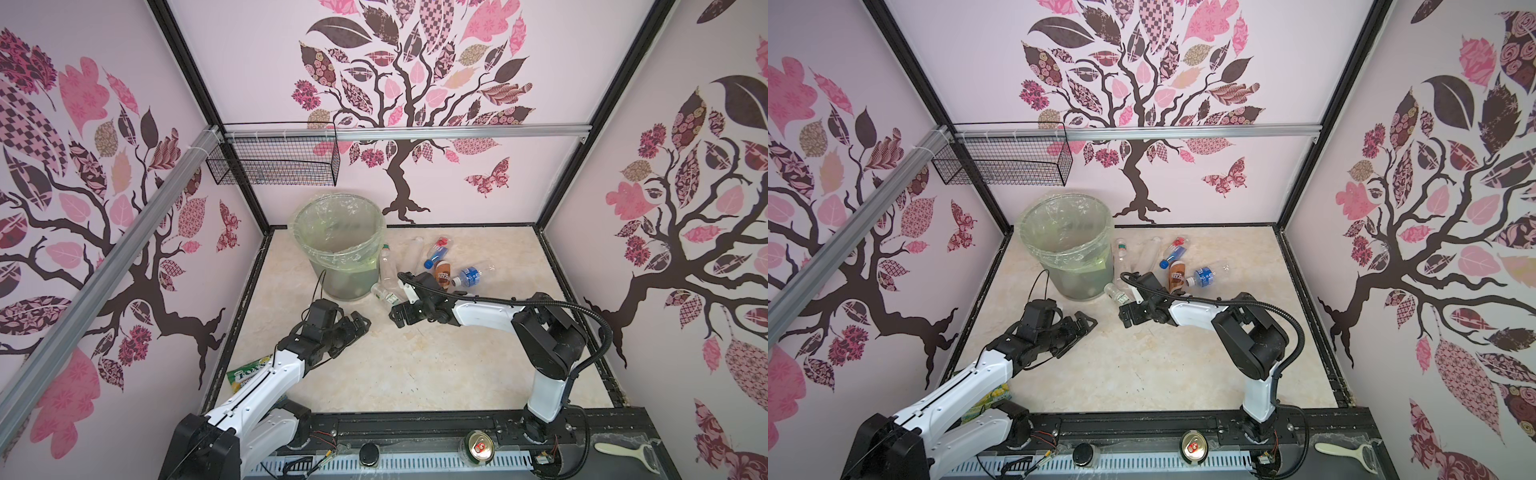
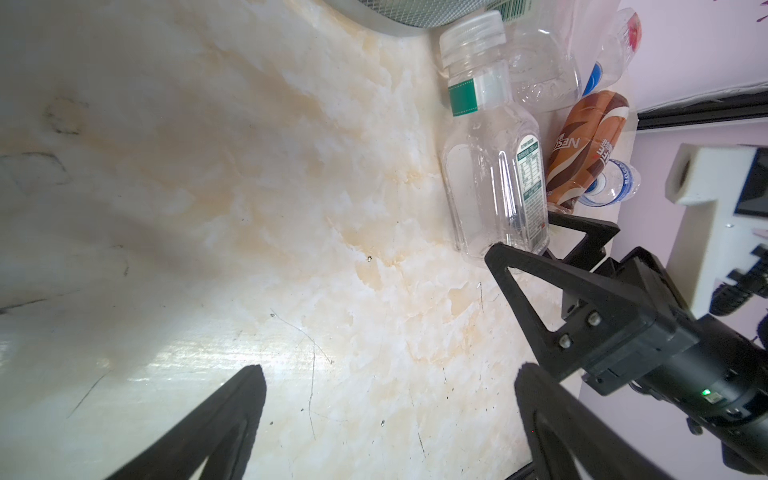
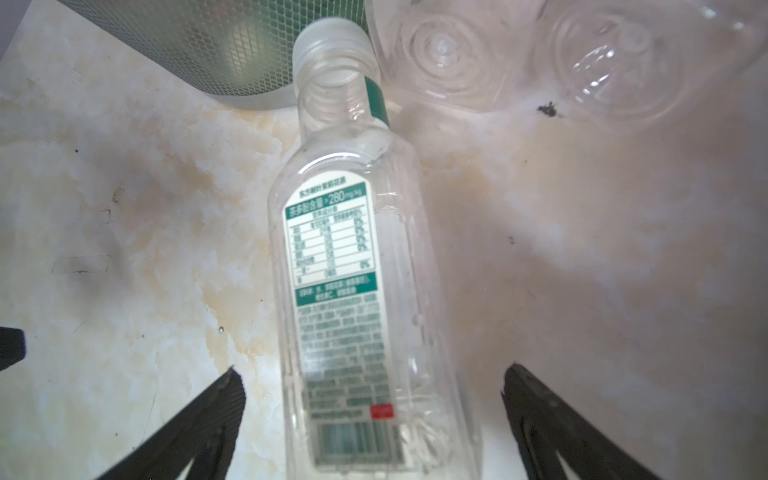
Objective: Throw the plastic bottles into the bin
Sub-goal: 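Lift the green-label bottle with right gripper toward the left gripper, then close left gripper on the white cap while right gripper holds the body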
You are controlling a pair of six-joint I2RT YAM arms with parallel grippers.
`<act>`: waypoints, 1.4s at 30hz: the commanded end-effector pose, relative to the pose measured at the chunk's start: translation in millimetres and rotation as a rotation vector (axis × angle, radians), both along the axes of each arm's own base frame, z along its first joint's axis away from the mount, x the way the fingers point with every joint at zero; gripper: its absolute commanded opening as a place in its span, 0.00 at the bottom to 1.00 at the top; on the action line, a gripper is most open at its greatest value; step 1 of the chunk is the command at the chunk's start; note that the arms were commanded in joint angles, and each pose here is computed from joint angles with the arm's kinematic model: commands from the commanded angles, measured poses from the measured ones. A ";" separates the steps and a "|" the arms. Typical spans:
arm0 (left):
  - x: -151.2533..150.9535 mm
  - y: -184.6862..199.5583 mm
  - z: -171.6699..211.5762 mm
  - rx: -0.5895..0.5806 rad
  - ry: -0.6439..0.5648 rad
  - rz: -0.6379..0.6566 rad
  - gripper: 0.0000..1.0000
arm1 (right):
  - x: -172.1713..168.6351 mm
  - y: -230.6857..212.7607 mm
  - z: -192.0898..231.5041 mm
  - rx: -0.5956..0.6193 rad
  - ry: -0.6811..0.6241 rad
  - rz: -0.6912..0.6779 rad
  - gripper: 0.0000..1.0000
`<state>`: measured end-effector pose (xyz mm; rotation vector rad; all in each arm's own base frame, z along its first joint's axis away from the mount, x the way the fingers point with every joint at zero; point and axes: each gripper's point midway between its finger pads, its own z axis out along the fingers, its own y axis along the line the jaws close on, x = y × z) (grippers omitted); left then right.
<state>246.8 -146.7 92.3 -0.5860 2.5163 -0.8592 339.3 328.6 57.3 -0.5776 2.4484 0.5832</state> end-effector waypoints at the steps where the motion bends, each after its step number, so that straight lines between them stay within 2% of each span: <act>1: -3.1 5.9 -4.3 0.014 -0.002 0.006 0.98 | 11.8 1.5 12.3 -0.059 -0.073 -0.003 1.00; 4: -2.1 7.0 -0.2 0.008 -0.010 0.015 0.98 | 12.2 3.4 4.1 -0.116 -0.090 0.001 1.00; 8: -1.0 7.4 4.3 0.006 -0.023 0.015 0.98 | 11.1 10.3 0.1 -0.123 -0.102 0.014 0.99; 12: -2.7 8.3 3.8 0.011 -0.014 0.014 0.98 | 4.8 17.8 -8.6 -0.118 -0.083 0.046 0.91; 20: -4.8 9.1 3.5 0.003 -0.011 0.021 0.98 | 5.2 11.3 -15.0 -0.159 -0.090 0.027 0.79; 24: -5.5 5.9 10.2 -0.011 -0.026 0.001 0.98 | 1.4 8.6 -10.7 -0.145 -0.090 0.022 0.63; 26: -4.9 5.0 14.9 -0.019 -0.038 -0.001 0.98 | -2.9 7.8 -5.5 -0.128 -0.087 0.027 0.58; 30: -0.3 1.7 29.1 -0.038 -0.083 -0.011 0.98 | -13.9 4.1 8.8 -0.077 -0.089 0.032 0.53; 35: 8.2 -9.8 60.7 -0.046 -0.158 -0.047 0.98 | -27.6 -4.5 33.7 -0.018 -0.106 0.029 0.53; 42: 26.6 -42.8 121.3 -0.033 -0.299 -0.122 0.98 | -47.0 -20.8 90.3 0.100 -0.175 0.011 0.52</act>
